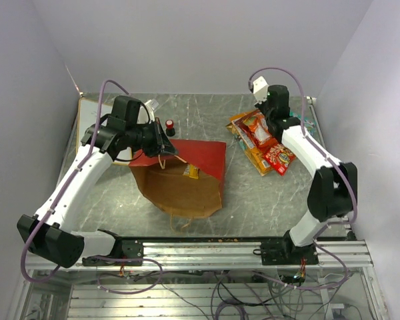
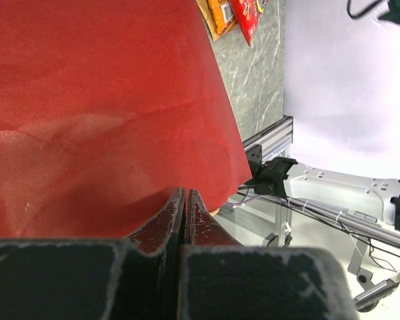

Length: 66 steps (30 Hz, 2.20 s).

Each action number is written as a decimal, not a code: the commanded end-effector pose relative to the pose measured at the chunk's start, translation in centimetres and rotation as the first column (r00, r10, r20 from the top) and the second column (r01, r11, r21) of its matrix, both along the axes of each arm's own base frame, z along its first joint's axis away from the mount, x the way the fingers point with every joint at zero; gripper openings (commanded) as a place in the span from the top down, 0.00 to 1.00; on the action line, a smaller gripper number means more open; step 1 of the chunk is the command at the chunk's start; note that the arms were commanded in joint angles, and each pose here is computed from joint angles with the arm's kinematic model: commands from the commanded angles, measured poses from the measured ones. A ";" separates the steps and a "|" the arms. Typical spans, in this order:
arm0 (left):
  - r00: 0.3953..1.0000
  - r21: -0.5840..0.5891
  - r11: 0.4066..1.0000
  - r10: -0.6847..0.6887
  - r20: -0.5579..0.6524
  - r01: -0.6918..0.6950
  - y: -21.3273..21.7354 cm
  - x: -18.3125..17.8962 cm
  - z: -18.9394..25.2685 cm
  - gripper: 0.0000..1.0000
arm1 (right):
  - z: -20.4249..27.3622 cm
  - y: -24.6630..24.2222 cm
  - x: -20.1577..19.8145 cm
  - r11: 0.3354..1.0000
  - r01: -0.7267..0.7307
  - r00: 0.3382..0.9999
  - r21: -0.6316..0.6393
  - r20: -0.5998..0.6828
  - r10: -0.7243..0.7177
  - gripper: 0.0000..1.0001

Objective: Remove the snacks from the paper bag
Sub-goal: Place the snack at the center of the board, then take out the snack from the paper bag.

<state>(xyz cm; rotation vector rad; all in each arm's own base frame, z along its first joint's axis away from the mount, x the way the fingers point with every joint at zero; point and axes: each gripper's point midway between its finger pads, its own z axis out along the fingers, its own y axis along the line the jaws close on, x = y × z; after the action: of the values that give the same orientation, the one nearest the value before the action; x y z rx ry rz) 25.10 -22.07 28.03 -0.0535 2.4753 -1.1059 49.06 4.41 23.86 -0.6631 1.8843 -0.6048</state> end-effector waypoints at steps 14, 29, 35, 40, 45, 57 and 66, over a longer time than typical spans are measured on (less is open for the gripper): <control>0.999 -0.022 0.999 0.028 0.037 -0.027 0.0 1.2 2.0 0.93 | -7.5 -4.9 4.9 0.983 0.152 0.984 0.102 -0.103 -0.142 0.92; 1.000 -0.224 0.974 -0.024 0.020 0.028 -3.0 1.9 3.3 0.93 | 0.6 7.7 -13.5 0.613 -0.301 0.934 0.730 0.095 0.346 0.39; 1.000 -0.222 0.975 -0.024 0.014 0.027 -2.9 1.6 2.8 0.93 | 4.2 11.5 -21.0 0.389 -0.509 0.793 0.768 0.243 0.559 0.37; 1.000 -0.249 0.969 0.001 0.018 0.004 -2.7 0.9 3.7 0.93 | 9.4 14.8 -24.4 0.254 -0.712 0.586 0.655 0.353 0.730 0.35; 0.999 -0.251 0.968 0.017 0.040 -0.006 -2.2 0.3 4.9 0.93 | 12.3 21.0 -29.1 0.057 -0.838 0.321 0.543 0.405 0.856 0.34; 0.997 -0.366 0.930 0.063 0.036 -0.046 -3.1 -0.8 6.7 0.93 | 6.5 33.4 -39.5 -0.105 -0.860 0.052 0.500 0.288 0.956 0.27; 0.998 -0.368 0.929 -0.013 0.059 0.034 -7.0 -2.0 7.9 0.93 | -4.5 31.2 -32.8 0.525 -0.721 0.590 0.453 0.004 0.807 0.22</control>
<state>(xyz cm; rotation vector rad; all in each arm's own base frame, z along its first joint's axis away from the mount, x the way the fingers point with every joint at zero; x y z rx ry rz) 23.33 -26.98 33.37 -0.1739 2.2700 -1.4971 10.56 39.51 23.53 -1.4233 1.3191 0.8382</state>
